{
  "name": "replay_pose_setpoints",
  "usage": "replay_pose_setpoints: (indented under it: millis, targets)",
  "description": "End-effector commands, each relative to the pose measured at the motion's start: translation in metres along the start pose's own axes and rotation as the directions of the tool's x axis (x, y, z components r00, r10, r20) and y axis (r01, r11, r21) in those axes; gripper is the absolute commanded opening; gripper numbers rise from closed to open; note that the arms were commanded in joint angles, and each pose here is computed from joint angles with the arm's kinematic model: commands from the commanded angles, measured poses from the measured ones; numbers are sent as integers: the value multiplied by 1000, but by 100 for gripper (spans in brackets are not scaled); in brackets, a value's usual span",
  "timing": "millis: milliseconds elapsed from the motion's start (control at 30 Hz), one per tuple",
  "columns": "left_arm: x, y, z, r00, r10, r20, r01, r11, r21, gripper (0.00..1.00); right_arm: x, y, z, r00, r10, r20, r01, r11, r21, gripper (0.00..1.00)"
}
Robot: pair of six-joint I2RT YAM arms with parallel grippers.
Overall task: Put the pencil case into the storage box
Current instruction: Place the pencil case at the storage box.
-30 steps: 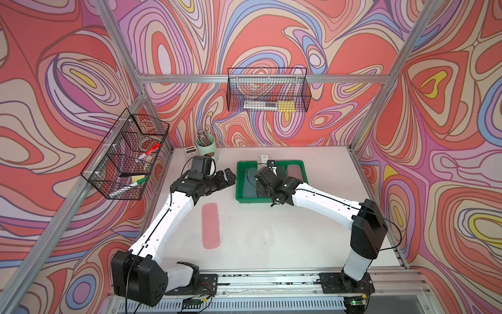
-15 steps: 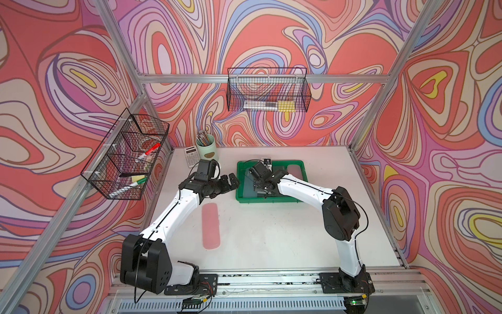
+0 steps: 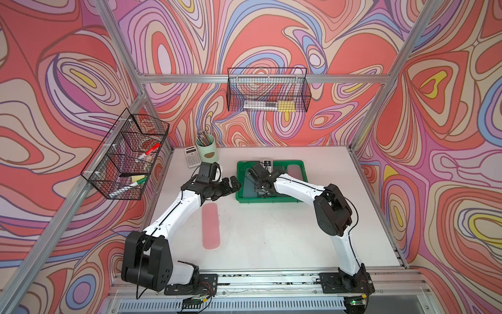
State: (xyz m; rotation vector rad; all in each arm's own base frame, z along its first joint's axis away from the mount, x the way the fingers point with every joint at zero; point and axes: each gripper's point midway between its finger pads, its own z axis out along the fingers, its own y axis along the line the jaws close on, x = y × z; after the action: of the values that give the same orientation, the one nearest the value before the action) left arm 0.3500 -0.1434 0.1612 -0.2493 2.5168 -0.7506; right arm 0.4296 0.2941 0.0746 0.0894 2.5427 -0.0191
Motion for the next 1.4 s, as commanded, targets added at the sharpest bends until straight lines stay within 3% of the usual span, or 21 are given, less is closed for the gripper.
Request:
replay_pose_setpoints:
  millis: [0, 133, 300, 400, 767, 967, 1367]
  targets:
    - [3, -3, 2, 1000, 11, -4, -11, 1000, 19, 99, 10, -5, 11, 1000, 9, -20, -9, 1000, 23, 48]
    - [3, -3, 1, 1000, 10, -3, -10, 1000, 21, 99, 14, -3, 15, 999, -6, -34, 6, 1000, 15, 55]
    - [6, -1, 1, 1000, 6, -8, -6, 1000, 15, 99, 17, -4, 17, 999, -12, -42, 13, 1000, 24, 83]
    - [7, 0, 0, 1000, 2, -6, -1, 1000, 12, 99, 15, -6, 15, 999, -12, -36, 13, 999, 31, 89]
    - [8, 14, -10, 1000, -16, 23, 17, 999, -43, 99, -26, -16, -29, 997, -7, 79, 4, 999, 40, 96]
    - [10, 31, -12, 998, -58, 30, 60, 995, -80, 99, -47, -56, -41, 997, 32, 75, -41, 993, 114, 95]
    - [30, 44, -18, 997, -78, 22, 80, 991, -105, 99, -17, -5, -14, 999, -43, -15, 42, 997, -61, 98]
